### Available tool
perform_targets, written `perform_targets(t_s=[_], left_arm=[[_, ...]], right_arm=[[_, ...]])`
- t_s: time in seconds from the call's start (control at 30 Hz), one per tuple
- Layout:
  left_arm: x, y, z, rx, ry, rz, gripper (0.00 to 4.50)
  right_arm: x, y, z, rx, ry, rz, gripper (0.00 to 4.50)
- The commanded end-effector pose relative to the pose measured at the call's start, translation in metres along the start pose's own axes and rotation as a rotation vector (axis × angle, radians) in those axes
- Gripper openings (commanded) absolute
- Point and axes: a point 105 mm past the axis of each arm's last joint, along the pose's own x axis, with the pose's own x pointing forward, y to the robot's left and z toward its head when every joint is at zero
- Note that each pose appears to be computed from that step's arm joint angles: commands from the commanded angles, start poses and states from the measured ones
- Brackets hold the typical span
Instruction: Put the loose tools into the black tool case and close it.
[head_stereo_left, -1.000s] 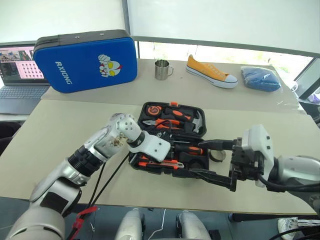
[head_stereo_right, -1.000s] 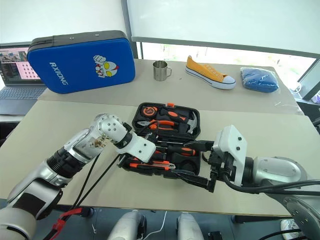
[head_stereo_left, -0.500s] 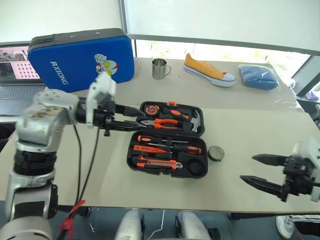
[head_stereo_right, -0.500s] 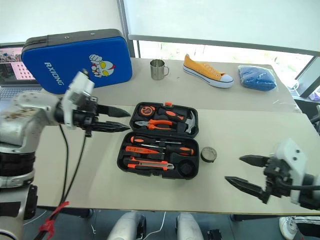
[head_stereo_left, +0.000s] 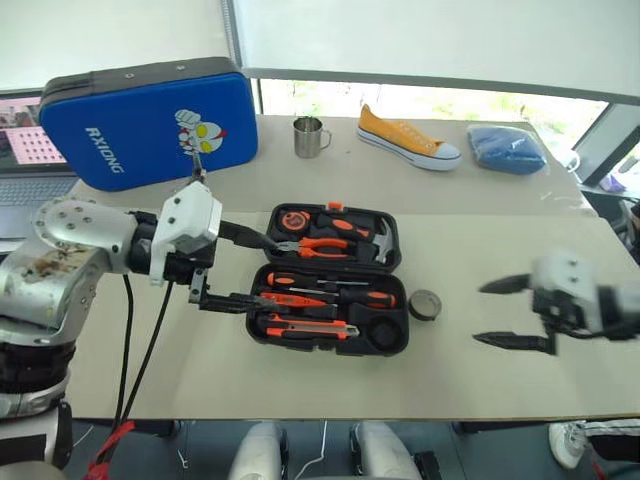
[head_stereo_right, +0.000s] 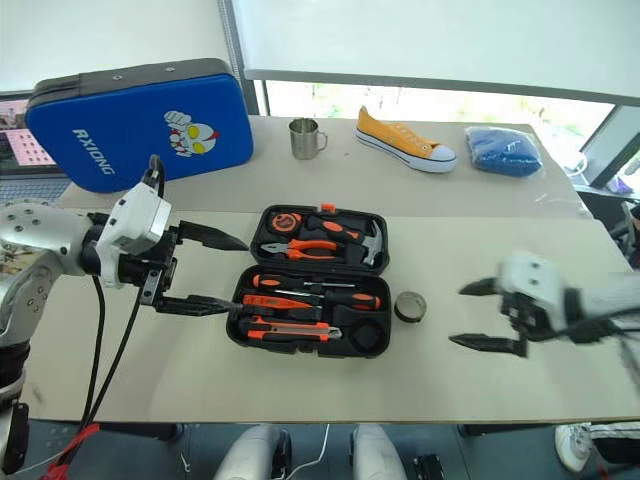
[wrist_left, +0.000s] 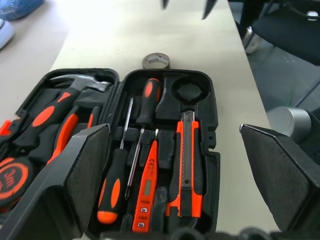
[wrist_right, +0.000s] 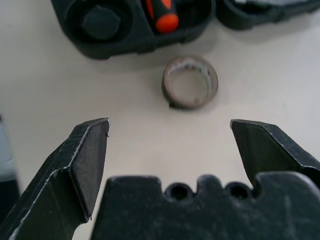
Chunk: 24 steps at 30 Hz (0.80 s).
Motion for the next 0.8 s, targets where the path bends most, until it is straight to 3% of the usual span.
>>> perform_targets(t_s=[0.03, 0.3, 0.4, 0.63, 0.77, 0.8], left_arm=[[0.001, 0.006, 0.007, 0.082, 0.018, 0.054, 4.48], [0.005, 0.012, 0.01, 0.094, -0.018, 0.113, 4.48], [0.008, 0.017, 0.015, 0.097, -0.06, 0.146, 4.5], [0.01, 0.017, 0.027, 0.08, -0.153, 0.14, 4.5], [0.01, 0.012, 0.024, 0.069, -0.157, 0.119, 4.5], [0.009, 0.012, 0.022, 0.064, -0.153, 0.114, 4.5]], right_arm=[[0.014, -0.007, -0.002, -0.035, 0.041, 0.027, 4.5], [0.032, -0.005, -0.004, -0.097, 0.057, 0.111, 4.5], [0.04, -0.008, -0.007, -0.096, 0.061, 0.109, 3.82], [0.052, -0.015, -0.014, -0.086, 0.073, 0.072, 1.53], [0.041, -0.016, -0.004, -0.095, 0.045, 0.056, 0.16], [0.034, -0.015, 0.002, -0.099, 0.029, 0.055, 0.03]])
